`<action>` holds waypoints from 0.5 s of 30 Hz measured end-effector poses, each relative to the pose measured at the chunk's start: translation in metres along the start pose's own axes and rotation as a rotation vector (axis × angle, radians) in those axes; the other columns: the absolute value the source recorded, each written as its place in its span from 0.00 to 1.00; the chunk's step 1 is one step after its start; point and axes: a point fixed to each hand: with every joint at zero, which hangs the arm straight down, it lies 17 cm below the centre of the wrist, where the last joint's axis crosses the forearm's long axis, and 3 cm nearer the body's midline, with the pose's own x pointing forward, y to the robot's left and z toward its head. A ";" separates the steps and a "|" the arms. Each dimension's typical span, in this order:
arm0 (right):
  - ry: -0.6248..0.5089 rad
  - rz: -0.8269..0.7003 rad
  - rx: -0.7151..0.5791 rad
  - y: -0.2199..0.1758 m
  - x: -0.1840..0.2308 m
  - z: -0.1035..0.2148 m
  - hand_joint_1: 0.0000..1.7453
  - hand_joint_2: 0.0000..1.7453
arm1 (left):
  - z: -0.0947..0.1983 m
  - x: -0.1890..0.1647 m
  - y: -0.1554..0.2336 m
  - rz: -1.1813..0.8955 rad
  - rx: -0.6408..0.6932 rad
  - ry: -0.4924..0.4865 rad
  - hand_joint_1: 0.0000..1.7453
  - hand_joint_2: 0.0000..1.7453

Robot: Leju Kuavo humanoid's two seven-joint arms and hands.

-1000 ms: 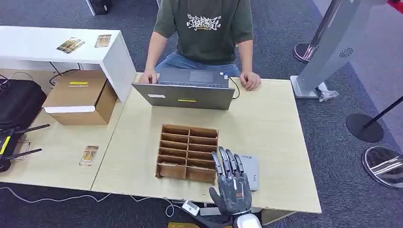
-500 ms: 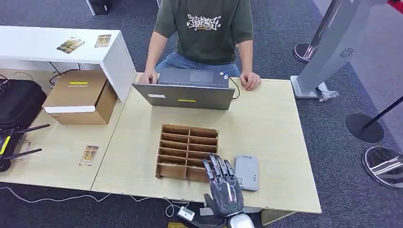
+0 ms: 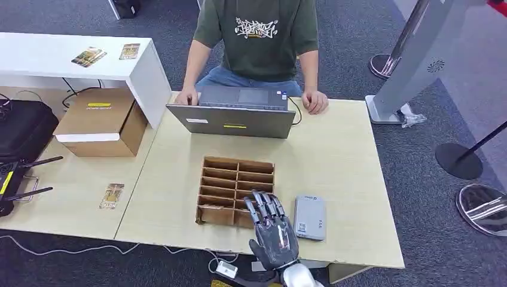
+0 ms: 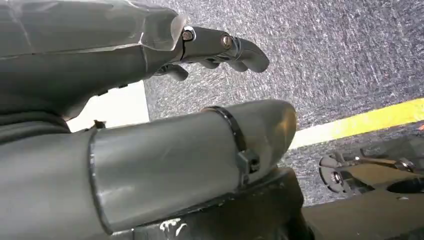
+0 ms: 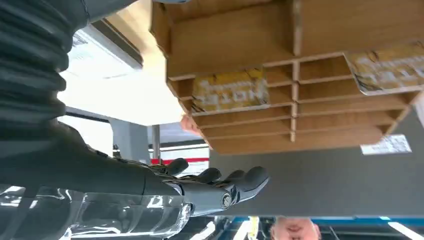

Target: Pass the card to the sensor for recognition and then transmit it.

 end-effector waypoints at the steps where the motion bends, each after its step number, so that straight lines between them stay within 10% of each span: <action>1: -0.005 -0.002 -0.008 -0.003 0.002 -0.003 0.00 1.00 | 0.000 0.001 0.000 0.000 -0.002 0.001 0.00 0.00; 15: -0.037 -0.016 -0.077 -0.030 0.016 -0.034 0.00 1.00 | 0.001 0.012 0.001 -0.018 -0.012 0.017 0.00 0.00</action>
